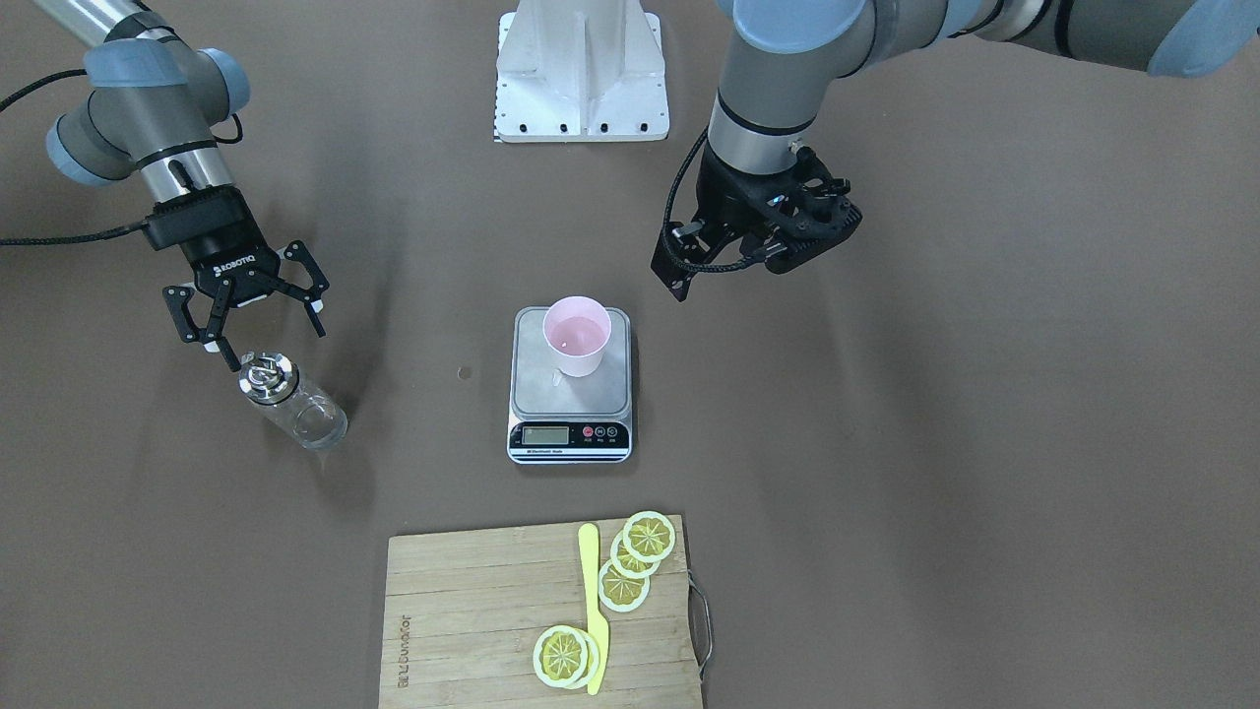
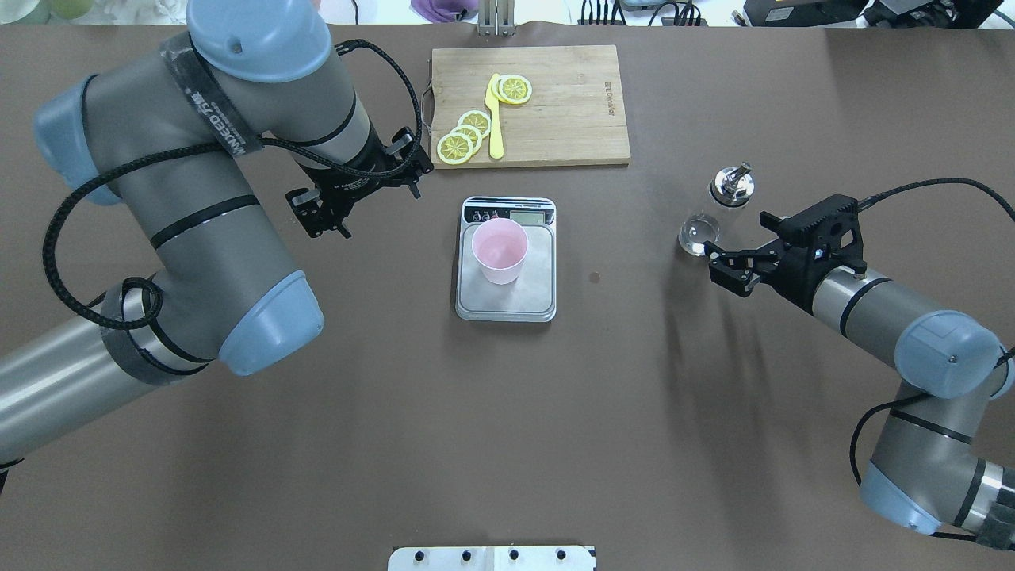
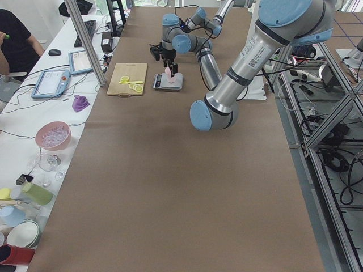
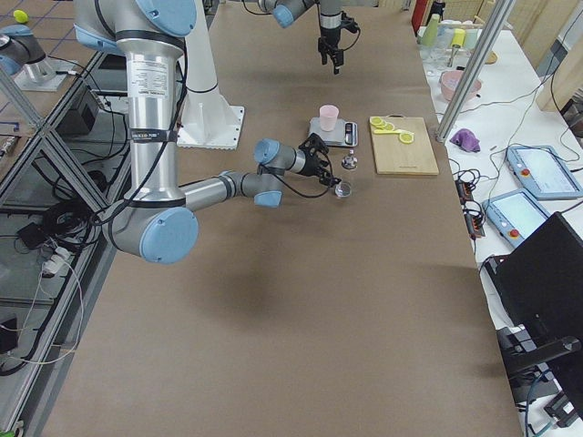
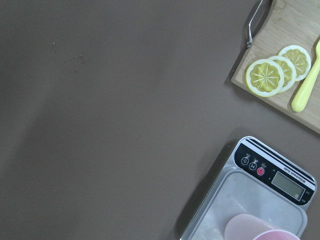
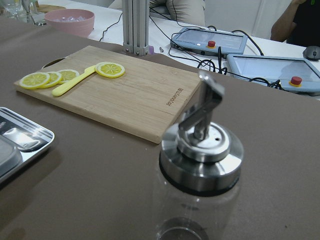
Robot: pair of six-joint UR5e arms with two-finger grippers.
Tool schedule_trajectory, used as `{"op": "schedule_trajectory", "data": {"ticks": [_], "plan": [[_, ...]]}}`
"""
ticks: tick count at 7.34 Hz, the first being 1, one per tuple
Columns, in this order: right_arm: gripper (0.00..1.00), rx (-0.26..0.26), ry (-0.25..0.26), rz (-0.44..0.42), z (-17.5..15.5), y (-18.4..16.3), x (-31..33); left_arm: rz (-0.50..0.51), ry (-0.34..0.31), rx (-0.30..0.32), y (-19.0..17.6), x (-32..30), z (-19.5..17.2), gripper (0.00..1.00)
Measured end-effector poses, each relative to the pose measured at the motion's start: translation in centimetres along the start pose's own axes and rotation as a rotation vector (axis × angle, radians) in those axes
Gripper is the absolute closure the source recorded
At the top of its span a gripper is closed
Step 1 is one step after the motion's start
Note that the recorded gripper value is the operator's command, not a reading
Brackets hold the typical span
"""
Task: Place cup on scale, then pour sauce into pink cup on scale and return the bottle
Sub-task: 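Close the right gripper around the glass sauce bottle's neck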
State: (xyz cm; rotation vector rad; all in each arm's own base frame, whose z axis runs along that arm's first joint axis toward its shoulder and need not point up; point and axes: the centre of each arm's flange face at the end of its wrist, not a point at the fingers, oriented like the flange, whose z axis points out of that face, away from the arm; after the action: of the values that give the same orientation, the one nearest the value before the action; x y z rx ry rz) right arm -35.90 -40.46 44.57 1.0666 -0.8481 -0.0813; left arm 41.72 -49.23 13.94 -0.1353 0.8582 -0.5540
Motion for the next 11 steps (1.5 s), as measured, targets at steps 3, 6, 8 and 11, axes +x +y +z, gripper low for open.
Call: {"op": "schedule_trajectory", "data": {"ticks": [3,6,8,11], "plan": [[0.01,0.027,0.04,-0.002,1.3,0.0,-0.1,-0.001,-0.003,0.0,-0.2,0.1,0.4,0.01],[0.02,0.021,0.054,-0.007,1.8,0.5,0.2,-0.002,-0.005,0.0,-0.2,0.1,0.5,0.01],[0.04,0.035,0.055,-0.004,2.3,0.9,0.3,-0.002,-0.005,0.0,-0.2,0.1,0.5,0.01],[0.05,0.082,0.026,0.014,4.4,2.0,0.3,-0.003,-0.006,0.0,-0.3,0.1,0.6,0.01]]}}
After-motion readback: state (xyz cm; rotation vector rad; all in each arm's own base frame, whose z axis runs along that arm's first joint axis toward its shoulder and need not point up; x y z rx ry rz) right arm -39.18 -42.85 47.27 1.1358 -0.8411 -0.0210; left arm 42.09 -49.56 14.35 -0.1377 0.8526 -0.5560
